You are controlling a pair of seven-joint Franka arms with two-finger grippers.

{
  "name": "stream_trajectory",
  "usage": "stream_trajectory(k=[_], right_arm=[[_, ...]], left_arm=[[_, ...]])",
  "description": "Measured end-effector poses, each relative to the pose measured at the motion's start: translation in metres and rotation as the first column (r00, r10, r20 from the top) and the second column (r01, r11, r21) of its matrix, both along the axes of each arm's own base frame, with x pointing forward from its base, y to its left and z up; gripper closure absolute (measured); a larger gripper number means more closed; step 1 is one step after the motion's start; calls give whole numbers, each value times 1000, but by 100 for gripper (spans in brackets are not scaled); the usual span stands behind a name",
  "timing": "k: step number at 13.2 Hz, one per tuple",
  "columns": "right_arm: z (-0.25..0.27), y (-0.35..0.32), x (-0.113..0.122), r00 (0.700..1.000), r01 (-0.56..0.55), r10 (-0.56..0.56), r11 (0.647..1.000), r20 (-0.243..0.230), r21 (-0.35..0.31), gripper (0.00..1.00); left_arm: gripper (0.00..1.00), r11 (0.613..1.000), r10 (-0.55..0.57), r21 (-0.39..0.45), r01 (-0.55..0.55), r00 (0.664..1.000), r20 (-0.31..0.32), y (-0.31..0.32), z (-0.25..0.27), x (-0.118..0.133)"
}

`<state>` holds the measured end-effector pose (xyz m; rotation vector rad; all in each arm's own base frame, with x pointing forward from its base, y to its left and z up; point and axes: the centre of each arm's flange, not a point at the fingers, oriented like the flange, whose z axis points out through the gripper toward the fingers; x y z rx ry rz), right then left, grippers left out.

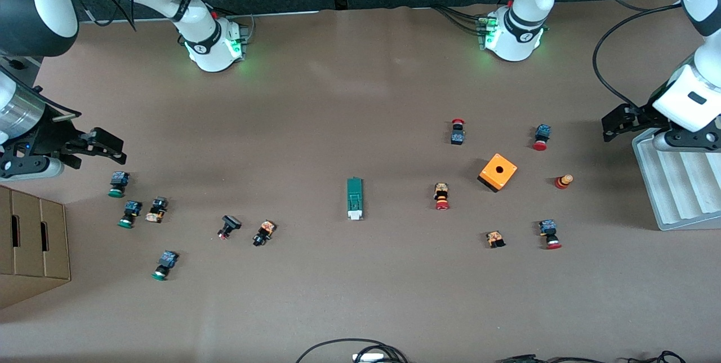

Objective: Close load switch with both arms

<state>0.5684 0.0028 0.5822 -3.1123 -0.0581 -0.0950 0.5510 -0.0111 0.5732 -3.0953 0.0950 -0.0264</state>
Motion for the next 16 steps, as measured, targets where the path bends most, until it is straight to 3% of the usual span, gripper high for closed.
stream_trajectory(k=[16], right_arm=[[0, 1, 0, 1000, -1, 1, 1000, 1, 0, 0]], left_arm=[[0, 1000, -1, 1, 1, 1000, -12, -6, 0, 0]])
